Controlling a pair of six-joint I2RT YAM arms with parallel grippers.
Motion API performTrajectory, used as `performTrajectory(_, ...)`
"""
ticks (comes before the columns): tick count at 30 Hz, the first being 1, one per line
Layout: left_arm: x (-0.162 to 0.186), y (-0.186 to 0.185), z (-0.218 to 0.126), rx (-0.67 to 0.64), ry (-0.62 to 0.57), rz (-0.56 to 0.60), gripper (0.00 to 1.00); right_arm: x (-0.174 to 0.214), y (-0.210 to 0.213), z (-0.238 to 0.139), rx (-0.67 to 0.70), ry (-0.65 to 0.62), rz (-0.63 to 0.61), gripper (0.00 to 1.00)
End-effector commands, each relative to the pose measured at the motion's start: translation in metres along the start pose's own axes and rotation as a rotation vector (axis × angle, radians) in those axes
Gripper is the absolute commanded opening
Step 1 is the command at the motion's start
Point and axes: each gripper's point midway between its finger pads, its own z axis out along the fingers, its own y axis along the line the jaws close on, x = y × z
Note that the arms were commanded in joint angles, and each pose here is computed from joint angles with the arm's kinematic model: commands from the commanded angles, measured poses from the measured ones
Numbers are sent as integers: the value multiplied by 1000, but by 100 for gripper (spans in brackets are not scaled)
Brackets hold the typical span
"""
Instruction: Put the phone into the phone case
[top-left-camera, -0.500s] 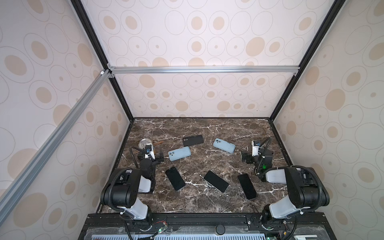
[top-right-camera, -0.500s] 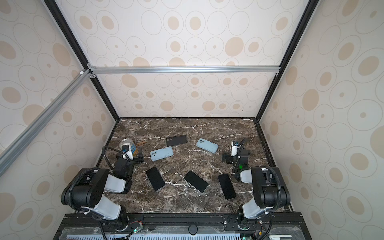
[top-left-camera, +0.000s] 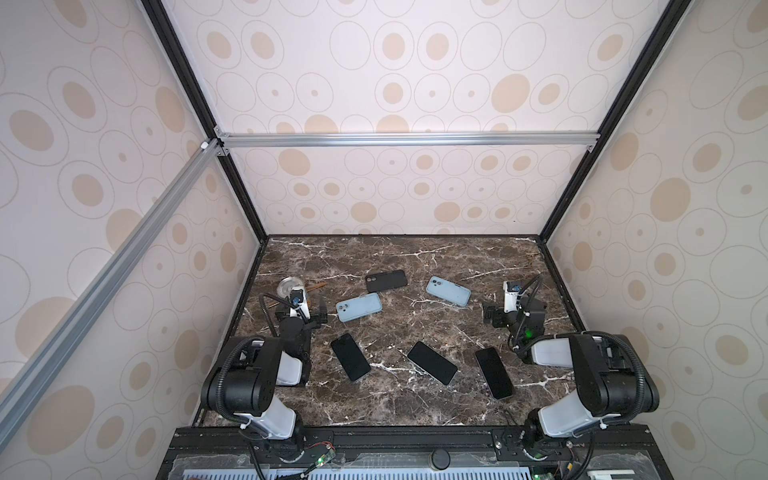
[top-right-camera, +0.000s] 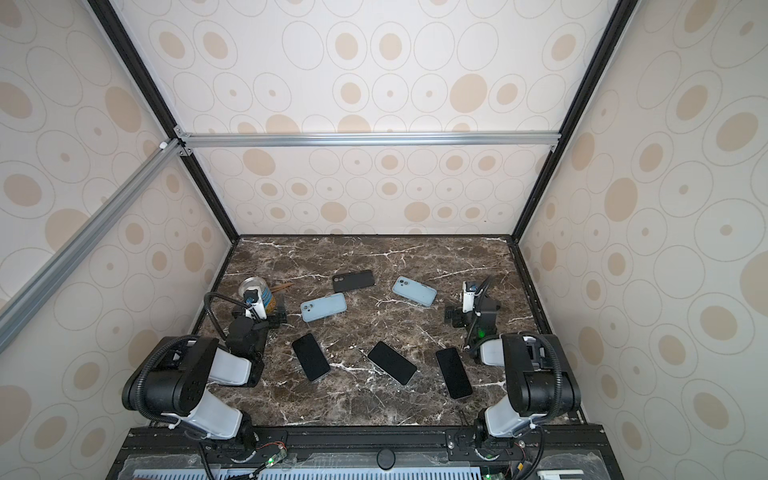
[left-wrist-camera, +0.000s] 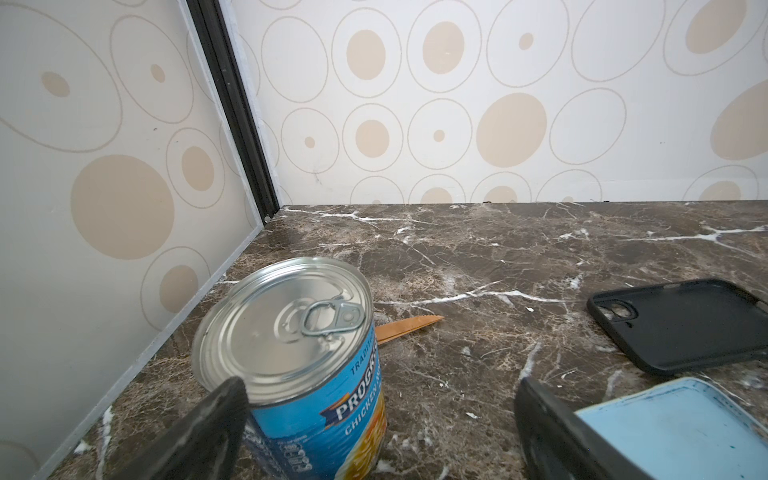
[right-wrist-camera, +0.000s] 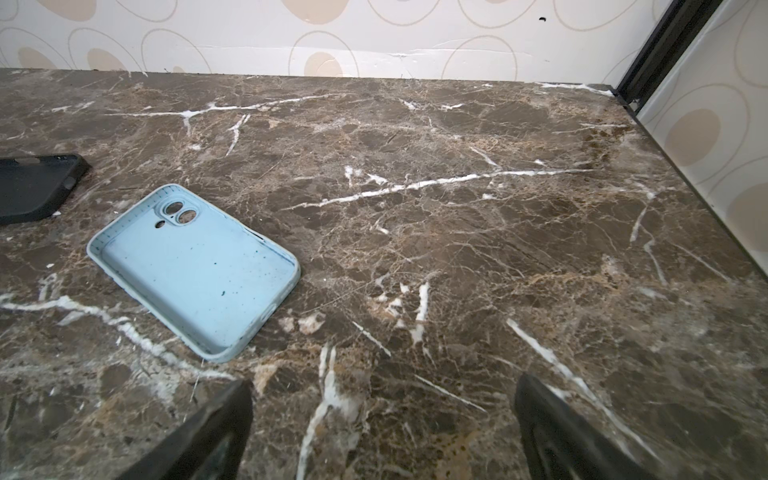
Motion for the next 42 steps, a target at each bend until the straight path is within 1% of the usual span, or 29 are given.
performTrajectory(1,-5,0,3,4,-15,13,100,-11,2,0,-4,-26,-5,100)
performTrajectory(11,-6,1,3,3,-19,12,99,-12,2,0,-4,-28,-5,100)
performTrajectory(14,-10,9,2,-46,-18,-2,100,-12,2,-1,-5,-32,-5,100)
performTrajectory(16,-19,17,2,-87,0,-14,100,-20,3,-4,-12,-66,-10,100)
performTrajectory(17,-27,20,4,-108,8,-15,100,-28,4,-8,-17,-76,-12,100)
performTrajectory(19,-49,26,5,-164,-7,-32,100,-43,8,-19,-35,-59,-14,100)
performTrajectory(20,-66,29,5,-173,-36,-65,99,-54,9,-29,-36,-47,4,100)
performTrajectory(22,-109,26,0,-144,-110,-137,100,-78,7,-51,-20,-38,59,99)
performTrajectory(23,-131,25,-2,-123,-134,-191,100,-89,7,-63,-19,-40,93,96)
performTrajectory(25,-166,13,-7,-29,-158,-265,99,-108,10,-84,-29,-37,151,85)
performTrajectory(27,-197,-4,-15,92,-170,-339,99,-123,19,-102,-73,-31,211,76)
performTrajectory(29,-220,-22,-21,206,-150,-399,99,-135,35,-115,-153,-8,265,70)
performTrajectory(31,-242,-48,-29,351,-118,-400,99,-140,57,-126,-250,38,277,68)
performTrajectory(33,-255,-78,-43,497,-81,-335,99,-137,83,-138,-310,127,241,68)
performTrajectory(35,-262,-114,-68,660,-78,-215,99,-129,107,-151,-351,203,168,69)
performTrajectory(36,-261,-127,-79,712,-80,-157,99,-123,119,-158,-372,238,123,70)
performTrajectory(38,-253,-152,-105,806,-98,-44,99,-111,148,-174,-436,293,19,71)
performTrajectory(39,-246,-165,-121,875,-121,6,99,-103,164,-183,-481,312,-39,72)
performTrajectory(40,-240,-173,-136,937,-149,47,99,-94,179,-191,-546,330,-94,73)
performTrajectory(41,-232,-182,-155,1020,-187,94,99,-82,199,-204,-648,352,-151,75)
performTrajectory(42,-220,-188,-172,1093,-225,145,99,-70,213,-213,-717,367,-192,76)
